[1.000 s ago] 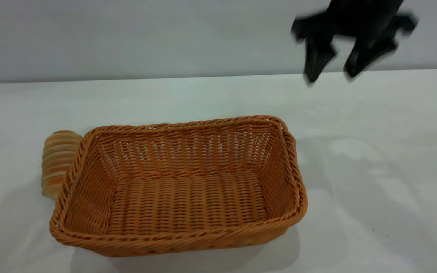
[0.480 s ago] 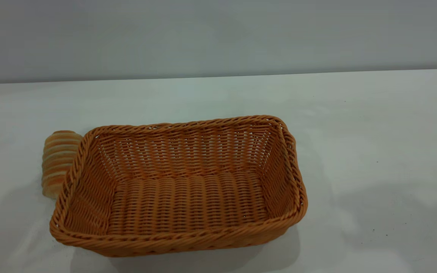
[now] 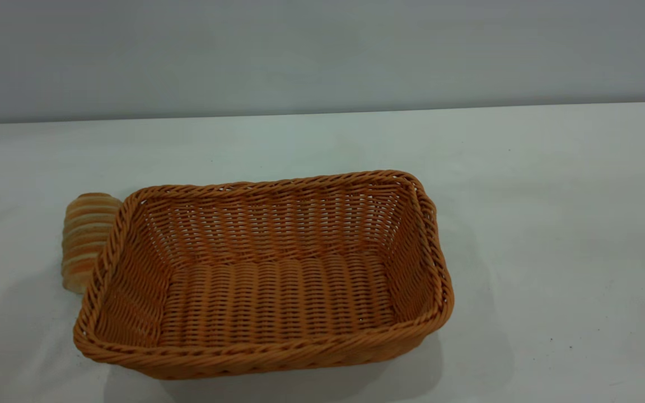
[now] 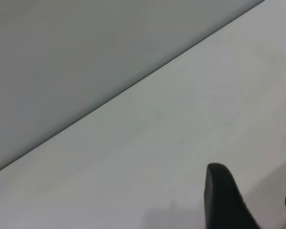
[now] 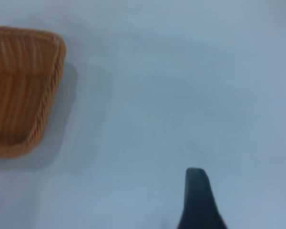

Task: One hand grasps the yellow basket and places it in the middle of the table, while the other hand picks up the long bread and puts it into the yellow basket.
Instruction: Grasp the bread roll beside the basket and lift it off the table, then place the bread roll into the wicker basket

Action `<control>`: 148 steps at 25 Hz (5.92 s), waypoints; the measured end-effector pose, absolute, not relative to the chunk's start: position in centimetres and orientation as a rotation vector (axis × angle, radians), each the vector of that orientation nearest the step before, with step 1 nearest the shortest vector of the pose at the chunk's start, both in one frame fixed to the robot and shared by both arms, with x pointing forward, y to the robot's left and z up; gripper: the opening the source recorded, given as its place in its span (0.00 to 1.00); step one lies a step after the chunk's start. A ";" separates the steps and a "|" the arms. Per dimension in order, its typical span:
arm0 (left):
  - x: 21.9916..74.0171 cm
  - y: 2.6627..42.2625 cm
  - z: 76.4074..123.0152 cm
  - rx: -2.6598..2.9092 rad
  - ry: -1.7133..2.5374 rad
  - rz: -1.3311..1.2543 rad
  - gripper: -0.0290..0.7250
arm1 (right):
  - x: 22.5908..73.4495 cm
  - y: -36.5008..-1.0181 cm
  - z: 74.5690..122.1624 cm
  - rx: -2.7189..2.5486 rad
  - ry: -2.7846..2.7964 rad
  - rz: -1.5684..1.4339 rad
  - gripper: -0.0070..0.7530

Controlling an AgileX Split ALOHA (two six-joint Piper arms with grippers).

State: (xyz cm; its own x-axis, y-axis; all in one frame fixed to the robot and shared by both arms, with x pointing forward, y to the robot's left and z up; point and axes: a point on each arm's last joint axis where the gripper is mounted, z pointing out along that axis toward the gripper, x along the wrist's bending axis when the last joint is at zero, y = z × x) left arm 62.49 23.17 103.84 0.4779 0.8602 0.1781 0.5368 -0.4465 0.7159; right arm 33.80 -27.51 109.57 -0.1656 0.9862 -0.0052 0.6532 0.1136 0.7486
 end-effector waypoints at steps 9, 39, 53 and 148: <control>62.2 23.1 103.6 2.168 1.157 0.676 0.56 | 28.1 -29.0 107.6 1.557 1.885 0.970 0.64; 62.2 28.0 96.1 2.454 1.501 0.357 0.56 | 25.3 -29.1 104.9 1.363 2.028 1.014 0.58; 62.8 28.6 91.1 2.515 1.595 0.232 0.56 | 24.4 -29.3 104.7 1.340 2.010 1.063 0.57; 57.1 11.6 94.6 2.874 0.242 -0.172 0.04 | 24.4 -29.3 104.2 1.383 2.021 1.049 0.55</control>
State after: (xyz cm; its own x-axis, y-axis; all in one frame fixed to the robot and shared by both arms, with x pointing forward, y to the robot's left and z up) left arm 57.14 11.60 94.57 0.9793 0.1488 -0.1374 0.1785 -0.9546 0.2384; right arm 24.43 -29.27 104.20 -0.3792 0.9246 0.0369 0.5623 0.1986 0.8027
